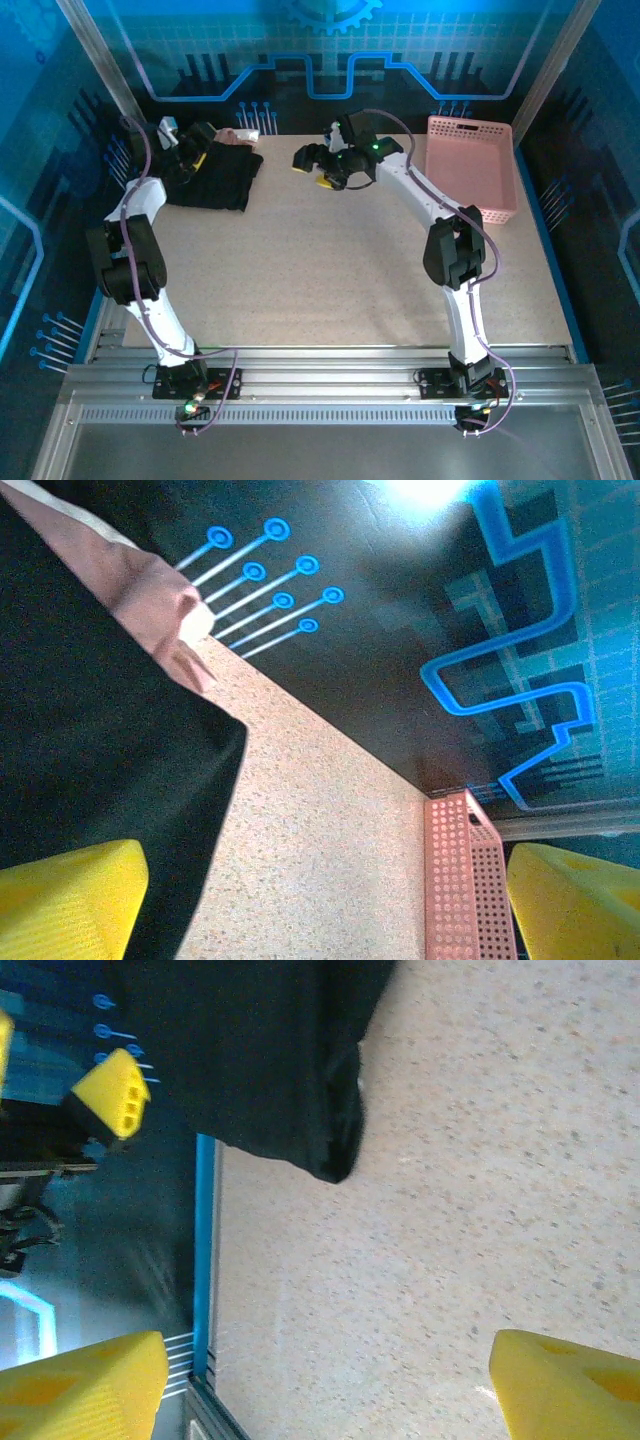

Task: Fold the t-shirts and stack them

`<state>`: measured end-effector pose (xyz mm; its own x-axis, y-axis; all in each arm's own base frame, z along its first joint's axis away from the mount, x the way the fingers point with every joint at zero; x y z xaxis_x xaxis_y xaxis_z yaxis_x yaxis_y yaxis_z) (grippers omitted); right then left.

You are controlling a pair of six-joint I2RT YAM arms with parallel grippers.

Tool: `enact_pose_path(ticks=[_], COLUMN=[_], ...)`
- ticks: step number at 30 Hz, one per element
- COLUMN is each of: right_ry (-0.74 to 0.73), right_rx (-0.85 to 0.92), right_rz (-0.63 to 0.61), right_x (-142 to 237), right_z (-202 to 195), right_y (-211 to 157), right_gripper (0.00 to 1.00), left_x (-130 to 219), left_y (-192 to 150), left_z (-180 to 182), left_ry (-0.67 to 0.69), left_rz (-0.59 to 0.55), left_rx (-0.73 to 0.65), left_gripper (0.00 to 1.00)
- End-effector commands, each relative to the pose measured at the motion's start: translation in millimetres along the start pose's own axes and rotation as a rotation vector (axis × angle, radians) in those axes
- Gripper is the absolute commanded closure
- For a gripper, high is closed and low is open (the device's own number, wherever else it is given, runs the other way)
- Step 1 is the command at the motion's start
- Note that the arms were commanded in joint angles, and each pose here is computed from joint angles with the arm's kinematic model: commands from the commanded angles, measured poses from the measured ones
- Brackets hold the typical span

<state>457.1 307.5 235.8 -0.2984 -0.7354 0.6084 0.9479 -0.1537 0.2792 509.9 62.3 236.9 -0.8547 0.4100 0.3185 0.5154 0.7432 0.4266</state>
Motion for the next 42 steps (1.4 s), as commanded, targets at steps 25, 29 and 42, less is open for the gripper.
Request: enact_pose_path(ticks=[25,29,42], right_ry=[-0.455,-0.682,-0.848], right_rx=[0.1,0.054,0.316], right_rz=[-0.348,-0.503,-0.68], right_x=[235,279,234], right_z=[-91,-160,-269], right_y=[-105,-137,-157], right_gripper=[0.0,0.0,0.0], left_x=[79,123,147], left_y=[54,7,-124], left_z=[-14,-5,79], left_ry=[0.015,0.155,0.41], left_rz=[-0.17,-0.198,-0.247], left_rx=[-0.019,-0.103,-0.506], left_gripper=[0.01,0.01,0.01])
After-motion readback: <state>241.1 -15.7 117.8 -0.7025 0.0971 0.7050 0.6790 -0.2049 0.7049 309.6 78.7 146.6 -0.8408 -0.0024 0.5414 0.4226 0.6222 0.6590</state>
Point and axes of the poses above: each hand's point on the last joint's axis, 136 mm out from that joint toward the fingers, its own x axis back along the fingers, its own z axis along the line the jaws close on, y = z × x, the point moved 5 cm from there along x, back along the fingers, and after that the axes turned 2 degrees about x, right-handed, at the moved point
